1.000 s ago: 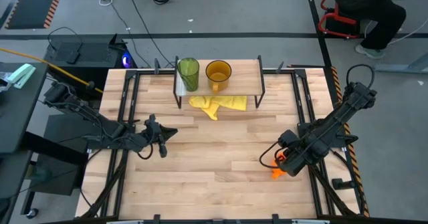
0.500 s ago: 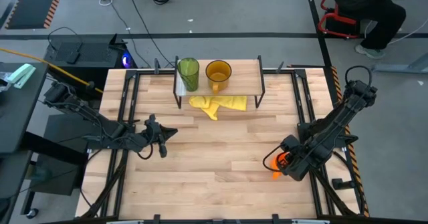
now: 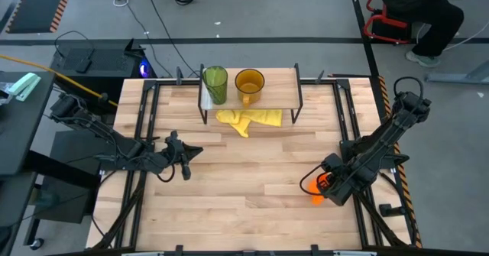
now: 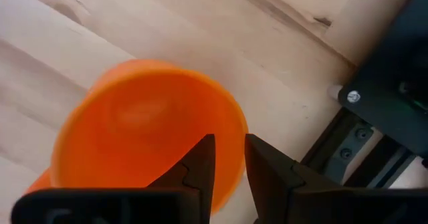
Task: Stack small to large cups/mugs on shelf
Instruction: Put the orange mug on the shelf
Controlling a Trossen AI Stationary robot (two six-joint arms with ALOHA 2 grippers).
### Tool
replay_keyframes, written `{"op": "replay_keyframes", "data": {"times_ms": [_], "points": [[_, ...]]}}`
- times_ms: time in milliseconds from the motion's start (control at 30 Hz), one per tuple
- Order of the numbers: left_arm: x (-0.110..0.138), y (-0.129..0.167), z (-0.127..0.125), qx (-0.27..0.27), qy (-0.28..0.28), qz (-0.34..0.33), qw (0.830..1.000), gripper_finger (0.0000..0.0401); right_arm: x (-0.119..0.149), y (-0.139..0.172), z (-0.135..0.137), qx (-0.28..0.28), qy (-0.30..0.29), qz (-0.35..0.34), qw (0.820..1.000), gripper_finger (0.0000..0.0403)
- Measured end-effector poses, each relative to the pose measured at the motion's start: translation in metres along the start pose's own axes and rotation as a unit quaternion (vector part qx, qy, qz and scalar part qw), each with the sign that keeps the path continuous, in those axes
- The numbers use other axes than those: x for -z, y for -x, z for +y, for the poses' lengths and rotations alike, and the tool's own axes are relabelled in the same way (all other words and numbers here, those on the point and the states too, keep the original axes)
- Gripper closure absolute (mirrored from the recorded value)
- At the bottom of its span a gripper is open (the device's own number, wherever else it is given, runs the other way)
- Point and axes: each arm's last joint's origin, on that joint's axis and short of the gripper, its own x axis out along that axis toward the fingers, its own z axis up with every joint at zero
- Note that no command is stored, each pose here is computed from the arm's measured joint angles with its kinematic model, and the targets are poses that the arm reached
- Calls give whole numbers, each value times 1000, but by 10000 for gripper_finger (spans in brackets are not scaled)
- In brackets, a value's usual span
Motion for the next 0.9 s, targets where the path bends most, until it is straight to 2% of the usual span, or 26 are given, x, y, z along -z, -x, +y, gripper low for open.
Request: {"op": "replay_keyframes", "data": {"times_ms": [367, 633, 900], "points": [[0, 0, 0, 0, 0, 0, 1000, 366, 1, 8, 4, -17, 2, 5, 1000, 314], [0, 0, 0, 0, 0, 0, 1000, 378, 1, 8, 4, -17, 2, 5, 1000, 314], [0, 0, 0, 0, 0, 0, 1000, 367, 1, 2, 3, -14, -2, 4, 1000, 314]]}}
